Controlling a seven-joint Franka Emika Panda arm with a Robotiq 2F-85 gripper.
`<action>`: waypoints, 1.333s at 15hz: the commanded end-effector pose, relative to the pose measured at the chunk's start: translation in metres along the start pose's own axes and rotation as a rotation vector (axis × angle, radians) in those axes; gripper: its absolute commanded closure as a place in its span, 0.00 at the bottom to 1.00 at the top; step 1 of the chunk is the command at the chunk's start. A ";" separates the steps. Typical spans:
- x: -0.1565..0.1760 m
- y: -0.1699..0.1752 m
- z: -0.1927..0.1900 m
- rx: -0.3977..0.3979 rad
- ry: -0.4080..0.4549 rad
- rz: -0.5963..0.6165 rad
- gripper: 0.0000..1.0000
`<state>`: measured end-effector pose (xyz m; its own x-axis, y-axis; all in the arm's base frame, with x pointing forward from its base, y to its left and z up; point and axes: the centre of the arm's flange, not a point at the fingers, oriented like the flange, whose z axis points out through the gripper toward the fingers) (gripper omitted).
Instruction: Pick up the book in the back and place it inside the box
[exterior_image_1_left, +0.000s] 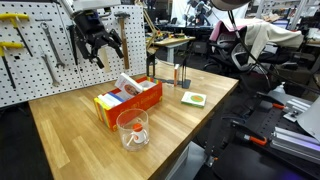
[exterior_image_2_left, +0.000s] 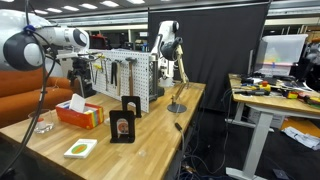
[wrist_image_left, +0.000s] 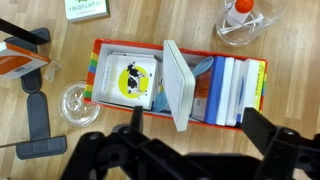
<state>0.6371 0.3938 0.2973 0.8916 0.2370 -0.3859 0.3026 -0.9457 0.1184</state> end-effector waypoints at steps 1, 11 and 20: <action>0.000 0.000 0.000 0.000 0.000 0.000 0.00; 0.025 0.004 0.031 -0.060 0.009 0.054 0.00; 0.041 0.000 0.073 -0.085 -0.058 0.034 0.12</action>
<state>0.6396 0.3828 0.2137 0.8834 0.1809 -0.4323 0.2907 -0.9351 0.2028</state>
